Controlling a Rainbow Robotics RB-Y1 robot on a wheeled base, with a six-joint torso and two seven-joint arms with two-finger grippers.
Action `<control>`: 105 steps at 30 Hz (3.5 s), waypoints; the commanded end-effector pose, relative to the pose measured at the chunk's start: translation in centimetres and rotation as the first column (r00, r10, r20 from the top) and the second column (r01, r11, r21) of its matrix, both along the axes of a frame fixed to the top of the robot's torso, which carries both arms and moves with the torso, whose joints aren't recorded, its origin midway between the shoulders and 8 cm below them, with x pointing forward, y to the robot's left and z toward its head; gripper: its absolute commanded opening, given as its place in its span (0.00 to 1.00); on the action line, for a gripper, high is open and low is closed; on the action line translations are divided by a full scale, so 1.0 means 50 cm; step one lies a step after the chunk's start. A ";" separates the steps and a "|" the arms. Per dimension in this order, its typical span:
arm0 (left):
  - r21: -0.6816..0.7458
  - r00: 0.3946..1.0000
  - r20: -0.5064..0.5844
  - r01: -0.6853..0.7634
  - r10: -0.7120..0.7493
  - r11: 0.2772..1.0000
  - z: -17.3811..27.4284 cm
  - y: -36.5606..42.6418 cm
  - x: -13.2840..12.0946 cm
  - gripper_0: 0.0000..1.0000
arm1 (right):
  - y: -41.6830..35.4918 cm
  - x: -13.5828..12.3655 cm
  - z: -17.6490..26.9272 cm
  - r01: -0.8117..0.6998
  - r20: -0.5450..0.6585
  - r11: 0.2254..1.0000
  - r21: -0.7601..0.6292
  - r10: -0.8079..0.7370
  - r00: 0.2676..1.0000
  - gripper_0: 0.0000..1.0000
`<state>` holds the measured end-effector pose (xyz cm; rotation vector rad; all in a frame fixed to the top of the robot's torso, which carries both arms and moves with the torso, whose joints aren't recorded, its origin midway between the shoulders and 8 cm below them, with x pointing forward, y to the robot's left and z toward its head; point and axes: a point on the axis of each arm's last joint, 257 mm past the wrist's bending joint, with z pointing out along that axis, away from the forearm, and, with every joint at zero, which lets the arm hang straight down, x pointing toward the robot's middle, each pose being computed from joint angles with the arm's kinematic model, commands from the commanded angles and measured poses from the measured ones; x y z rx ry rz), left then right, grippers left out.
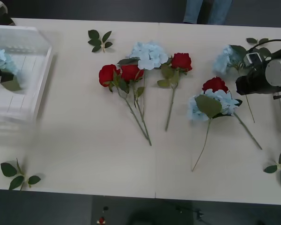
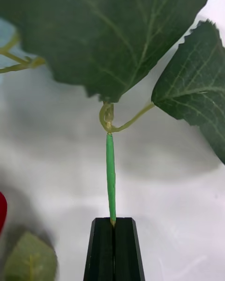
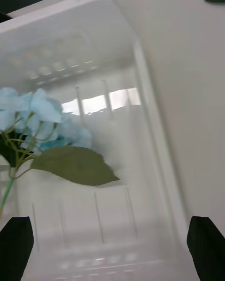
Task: Put the red flowers into the right box and the blue flowers into the left box
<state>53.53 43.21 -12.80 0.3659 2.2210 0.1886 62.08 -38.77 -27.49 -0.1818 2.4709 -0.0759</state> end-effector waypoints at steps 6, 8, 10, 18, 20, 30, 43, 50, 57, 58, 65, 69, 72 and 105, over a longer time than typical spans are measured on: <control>-0.206 0.991 -0.089 0.083 -0.103 0.975 -0.021 -0.250 0.020 0.95 | -0.010 -0.035 0.061 -0.069 0.062 0.995 0.068 0.065 0.996 0.00; -0.247 0.989 -0.093 0.088 -0.114 0.965 -0.049 -0.305 0.026 0.95 | 0.004 -0.045 0.070 -0.081 0.074 0.991 0.106 0.074 0.995 0.00; -0.257 0.990 -0.081 0.091 -0.115 0.962 -0.071 -0.348 0.035 0.95 | 0.021 -0.050 0.084 -0.098 0.093 0.985 0.140 0.085 0.992 0.00; -0.151 0.984 0.049 0.175 -0.169 0.973 -0.142 -0.508 0.069 0.98 | 0.113 -0.071 0.181 -0.236 0.228 0.907 0.350 0.162 0.960 0.00; -0.085 0.977 0.079 0.204 -0.197 0.975 -0.150 -0.520 0.072 0.98 | 0.125 -0.076 0.202 -0.285 0.270 0.890 0.357 0.194 0.943 0.00; -0.163 0.946 -0.060 0.306 -0.319 0.938 -0.100 -0.448 -0.009 0.97 | 0.220 -0.145 0.322 -0.572 0.514 0.777 0.263 0.389 0.765 0.00; -0.393 0.698 0.151 0.692 -0.700 0.606 -0.073 -0.444 -0.110 0.98 | 0.435 -0.314 0.452 -0.827 0.731 0.496 0.264 0.457 0.507 0.00; -0.626 0.644 0.323 0.695 -0.693 0.354 -0.133 -0.518 -0.159 0.98 | 0.519 -0.361 0.496 -0.874 0.793 0.372 0.314 0.403 0.457 0.00; -0.739 0.568 0.389 0.662 -0.725 0.122 -0.130 -0.661 -0.235 0.98 | 0.606 -0.404 0.514 -0.910 0.821 0.262 0.321 0.402 0.405 0.00; -0.750 0.556 0.404 0.656 -0.726 0.085 -0.126 -0.688 -0.247 0.98 | 0.622 -0.409 0.516 -0.914 0.823 0.246 0.321 0.405 0.398 0.00; -0.780 0.532 0.462 0.625 -0.709 -0.039 -0.100 -0.806 -0.283 0.97 | 0.698 -0.420 0.518 -0.923 0.826 0.189 0.335 0.412 0.384 0.00; -0.774 0.521 0.488 0.629 -0.701 -0.071 -0.081 -0.846 -0.293 0.98 | 0.734 -0.418 0.516 -0.921 0.825 0.181 0.345 0.409 0.390 0.00; -0.766 0.508 0.508 0.636 -0.696 -0.094 -0.065 -0.868 -0.299 0.98 | 0.755 -0.413 0.518 -0.918 0.826 0.184 0.351 0.401 0.396 0.00; -0.726 0.508 0.601 0.670 -0.617 -0.155 0.046 -1.015 -0.301 0.00 | 0.784 -0.406 0.525 -0.915 0.832 0.186 0.359 0.382 0.404 0.00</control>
